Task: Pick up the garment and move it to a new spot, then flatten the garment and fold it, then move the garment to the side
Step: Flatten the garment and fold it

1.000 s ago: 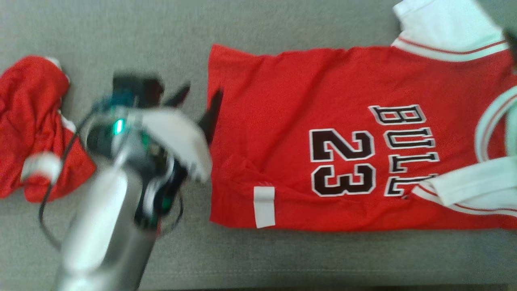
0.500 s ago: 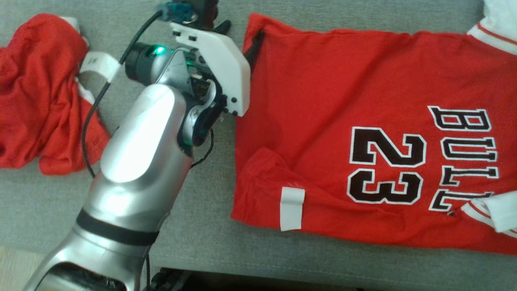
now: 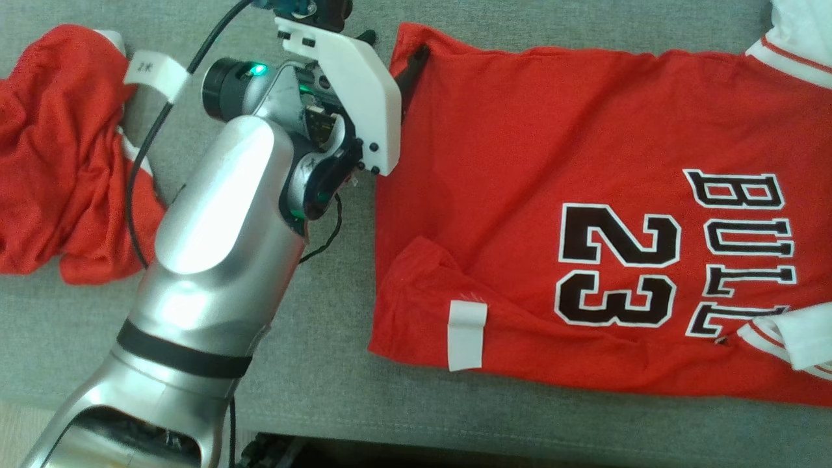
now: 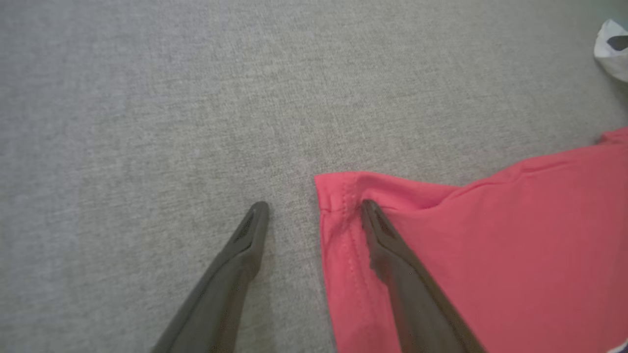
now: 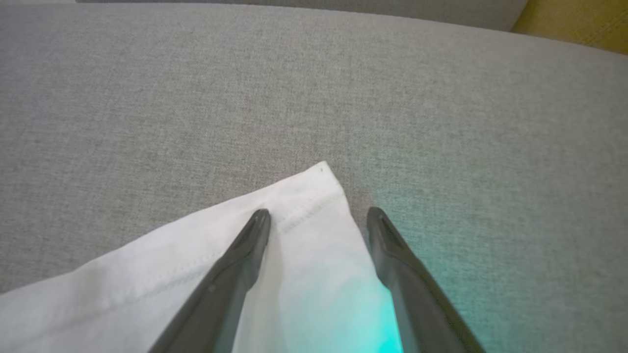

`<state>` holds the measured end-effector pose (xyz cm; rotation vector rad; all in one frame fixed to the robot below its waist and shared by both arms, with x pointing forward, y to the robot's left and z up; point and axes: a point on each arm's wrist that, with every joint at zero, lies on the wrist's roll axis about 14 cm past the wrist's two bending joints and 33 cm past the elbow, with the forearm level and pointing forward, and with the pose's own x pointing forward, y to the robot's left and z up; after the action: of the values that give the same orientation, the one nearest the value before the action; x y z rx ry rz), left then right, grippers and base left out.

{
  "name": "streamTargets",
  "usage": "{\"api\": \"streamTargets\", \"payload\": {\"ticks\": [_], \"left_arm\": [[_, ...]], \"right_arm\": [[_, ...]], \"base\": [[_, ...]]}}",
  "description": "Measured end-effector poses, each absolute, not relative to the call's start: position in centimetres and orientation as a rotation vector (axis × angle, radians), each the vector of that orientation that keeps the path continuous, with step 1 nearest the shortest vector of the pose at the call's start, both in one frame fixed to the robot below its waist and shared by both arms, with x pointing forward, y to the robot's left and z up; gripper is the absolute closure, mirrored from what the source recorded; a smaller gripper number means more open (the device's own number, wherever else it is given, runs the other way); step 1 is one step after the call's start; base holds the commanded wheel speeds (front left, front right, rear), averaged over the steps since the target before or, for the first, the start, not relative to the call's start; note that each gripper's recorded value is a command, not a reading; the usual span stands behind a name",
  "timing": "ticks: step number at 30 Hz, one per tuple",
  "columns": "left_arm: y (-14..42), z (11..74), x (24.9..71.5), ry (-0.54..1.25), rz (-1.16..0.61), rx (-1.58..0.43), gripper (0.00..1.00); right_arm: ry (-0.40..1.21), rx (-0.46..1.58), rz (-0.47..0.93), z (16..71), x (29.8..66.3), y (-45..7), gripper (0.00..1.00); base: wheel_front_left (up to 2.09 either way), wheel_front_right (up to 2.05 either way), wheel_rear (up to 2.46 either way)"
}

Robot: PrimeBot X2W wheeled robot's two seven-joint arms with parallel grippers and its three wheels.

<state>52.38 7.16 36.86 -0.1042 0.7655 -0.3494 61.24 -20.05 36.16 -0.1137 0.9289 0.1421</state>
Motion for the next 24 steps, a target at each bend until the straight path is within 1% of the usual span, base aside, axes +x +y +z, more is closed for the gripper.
{"api": "streamTargets", "payload": {"ticks": [2, 3, 4, 5, 6, 7, 8, 13, 18, 21, 22, 24], "left_arm": [[7.1, 36.9, 52.4, 0.771, -0.356, -0.101, 0.0], [7.0, 36.8, 52.4, 0.773, -0.36, -0.097, 0.0], [6.9, 36.8, 52.4, 0.775, -0.364, -0.092, 0.0], [6.7, 36.9, 52.3, 0.774, -0.376, -0.085, 0.0], [6.6, 36.9, 52.2, 0.773, -0.388, -0.081, 0.49], [6.4, 36.9, 52.2, 0.772, -0.395, -0.08, 0.97], [6.2, 37.0, 52.1, 0.773, -0.403, -0.081, 1.0], [5.3, 37.4, 52.4, 0.739, -0.41, -0.13, 1.0], [6.3, 38.9, 52.8, 0.654, -0.355, -0.197, 1.0], [7.3, 40.7, 53.0, 0.582, -0.33, -0.225, 1.0], [7.6, 41.9, 52.8, 0.54, -0.32, -0.249, 1.0], [7.7, 42.9, 52.3, 0.512, -0.317, -0.272, 1.0]], "right_arm": [[0.933, -0.114, 0.145, 36.0, 61.2, -20.0, 0.01], [0.934, -0.113, 0.148, 36.0, 61.2, -19.9, 0.24], [0.935, -0.113, 0.152, 35.9, 61.1, -19.8, 0.24], [0.934, -0.111, 0.158, 35.9, 61.1, -19.6, 0.61], [0.933, -0.106, 0.165, 35.9, 61.1, -19.4, 1.0], [0.93, -0.097, 0.177, 36.0, 61.0, -19.0, 1.0], [0.923, -0.082, 0.191, 36.1, 61.0, -18.6, 1.0], [0.833, -0.012, 0.2, 37.5, 61.5, -18.4, 1.0], [0.703, 0.083, 0.187, 40.9, 62.4, -19.2, 1.0], [0.627, 0.098, 0.199, 43.8, 62.6, -19.7, 1.0], [0.584, 0.093, 0.21, 45.5, 62.2, -20.1, 1.0], [0.568, 0.085, 0.218, 46.1, 60.9, -20.6, 1.0]], "base": [[0.0, 0.0, 0.0], [0.0, 0.0, 0.0], [0.0, 0.0, 0.0], [0.0, 0.0, 0.0], [0.0, 0.0, 0.0], [0.0, 0.0, 0.0], [0.0, 0.0, 0.0], [0.0, 0.0, 0.0], [0.0, 0.0, 0.0], [0.0, 0.0, 0.0], [0.0, 0.0, 0.0], [0.0, 0.0, 0.0]]}}
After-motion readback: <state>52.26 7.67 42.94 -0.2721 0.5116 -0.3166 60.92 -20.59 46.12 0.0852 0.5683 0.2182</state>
